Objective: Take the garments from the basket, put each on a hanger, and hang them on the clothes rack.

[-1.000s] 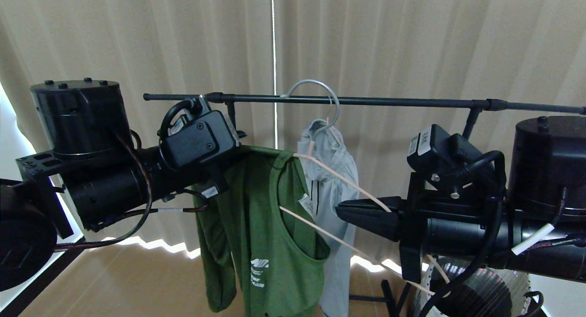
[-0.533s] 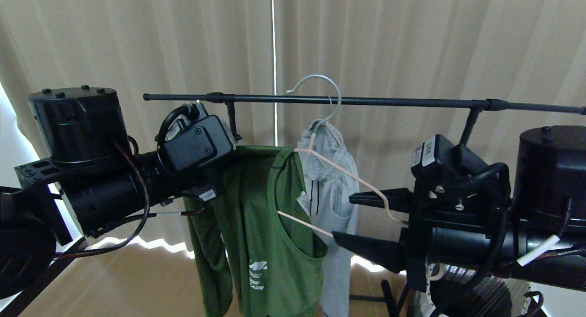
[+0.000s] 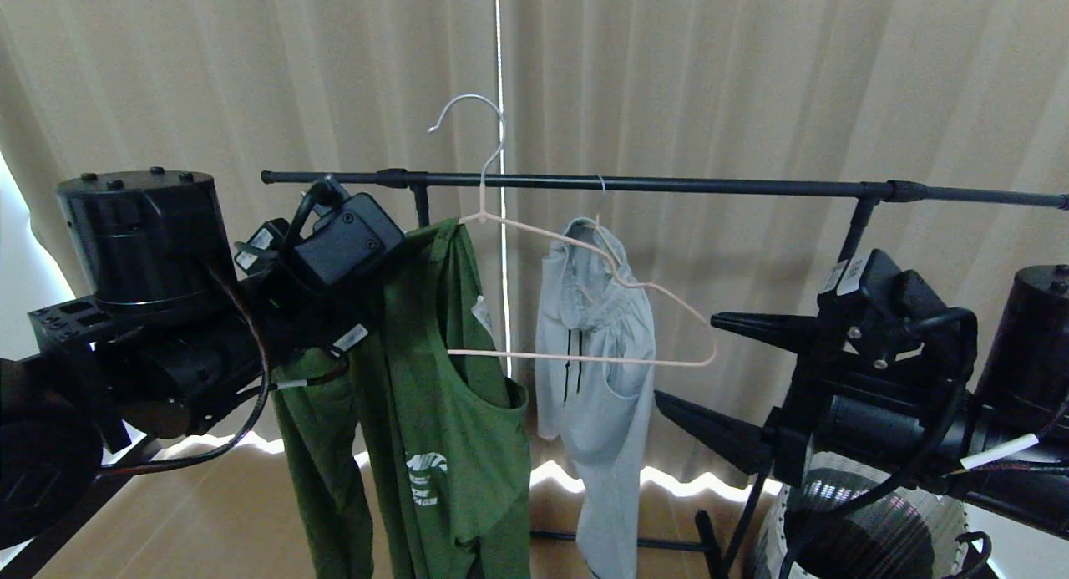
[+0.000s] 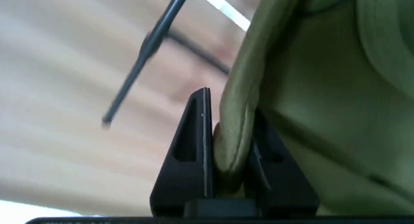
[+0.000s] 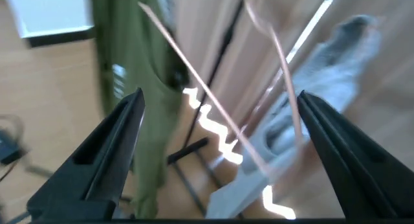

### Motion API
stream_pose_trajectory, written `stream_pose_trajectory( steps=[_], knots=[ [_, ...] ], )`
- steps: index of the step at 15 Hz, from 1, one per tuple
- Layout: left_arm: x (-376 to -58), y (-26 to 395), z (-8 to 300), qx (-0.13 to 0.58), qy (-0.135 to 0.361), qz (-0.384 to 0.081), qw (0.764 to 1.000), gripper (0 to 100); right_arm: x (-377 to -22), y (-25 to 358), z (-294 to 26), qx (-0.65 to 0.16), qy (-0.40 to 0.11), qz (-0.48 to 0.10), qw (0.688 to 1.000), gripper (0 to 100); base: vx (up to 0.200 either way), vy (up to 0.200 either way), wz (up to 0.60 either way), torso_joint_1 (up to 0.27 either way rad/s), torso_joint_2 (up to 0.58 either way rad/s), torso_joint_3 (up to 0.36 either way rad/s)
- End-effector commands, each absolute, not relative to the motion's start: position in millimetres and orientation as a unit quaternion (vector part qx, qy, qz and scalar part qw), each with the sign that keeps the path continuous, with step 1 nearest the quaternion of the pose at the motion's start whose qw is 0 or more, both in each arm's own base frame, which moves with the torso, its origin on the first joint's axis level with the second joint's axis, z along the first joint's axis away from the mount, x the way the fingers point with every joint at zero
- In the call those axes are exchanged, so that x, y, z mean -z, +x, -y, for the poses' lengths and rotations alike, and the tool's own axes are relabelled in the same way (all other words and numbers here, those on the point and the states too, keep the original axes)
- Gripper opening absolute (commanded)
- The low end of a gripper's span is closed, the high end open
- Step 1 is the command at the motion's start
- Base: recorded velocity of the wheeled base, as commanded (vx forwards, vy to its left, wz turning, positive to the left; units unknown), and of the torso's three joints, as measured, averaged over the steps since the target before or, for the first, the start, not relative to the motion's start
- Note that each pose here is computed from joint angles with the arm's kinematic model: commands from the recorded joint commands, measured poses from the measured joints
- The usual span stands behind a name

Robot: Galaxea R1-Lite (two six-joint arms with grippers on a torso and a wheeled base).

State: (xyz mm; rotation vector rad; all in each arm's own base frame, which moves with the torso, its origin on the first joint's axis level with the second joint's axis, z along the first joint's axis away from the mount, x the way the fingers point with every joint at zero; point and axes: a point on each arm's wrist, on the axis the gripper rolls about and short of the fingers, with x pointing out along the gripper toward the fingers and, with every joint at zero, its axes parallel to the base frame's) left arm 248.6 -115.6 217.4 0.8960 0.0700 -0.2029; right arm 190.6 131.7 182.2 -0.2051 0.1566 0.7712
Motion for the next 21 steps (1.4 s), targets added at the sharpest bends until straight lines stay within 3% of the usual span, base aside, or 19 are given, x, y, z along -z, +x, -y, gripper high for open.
stream_pose_trajectory(
  steps=[1,6,13,15,18,21],
  knots=[
    [-216.9,249.3,114.7,0.083,0.427,-0.042,0.899,0,-169.5,191.9,-124.5,-0.358,-0.103,-0.098,0.923,100,0.0,0.0,0.0,0.0,0.0,0.0],
    [-223.4,243.9,121.6,0.086,0.386,-0.03,0.918,0,-146.6,197.5,-127.1,-0.356,-0.108,-0.129,0.919,100,0.0,0.0,0.0,0.0,0.0,0.0],
    [-244.4,233.3,127.3,0.156,0.365,0.047,0.917,0,-128.1,222.4,-162.5,-0.375,-0.096,-0.073,0.919,100,0.0,0.0,0.0,0.0,0.0,0.0],
    [-249.6,232.5,129.0,0.177,0.359,0.084,0.913,0,-126.7,230.3,-175.2,-0.383,-0.082,-0.046,0.919,100,0.0,0.0,0.0,0.0,0.0,0.0],
    [-249.8,231.9,130.1,0.201,0.371,0.1,0.901,0,-133.3,233.6,-200.6,-0.406,-0.028,-0.017,0.913,100,0.0,0.0,0.0,0.0,0.0,0.0],
    [-251.6,230.7,130.5,0.213,0.389,0.12,0.888,0,-138.4,245.0,-210.0,-0.403,-0.021,0.002,0.915,100,0.0,0.0,0.0,0.0,0.0,0.0]
  ],
)
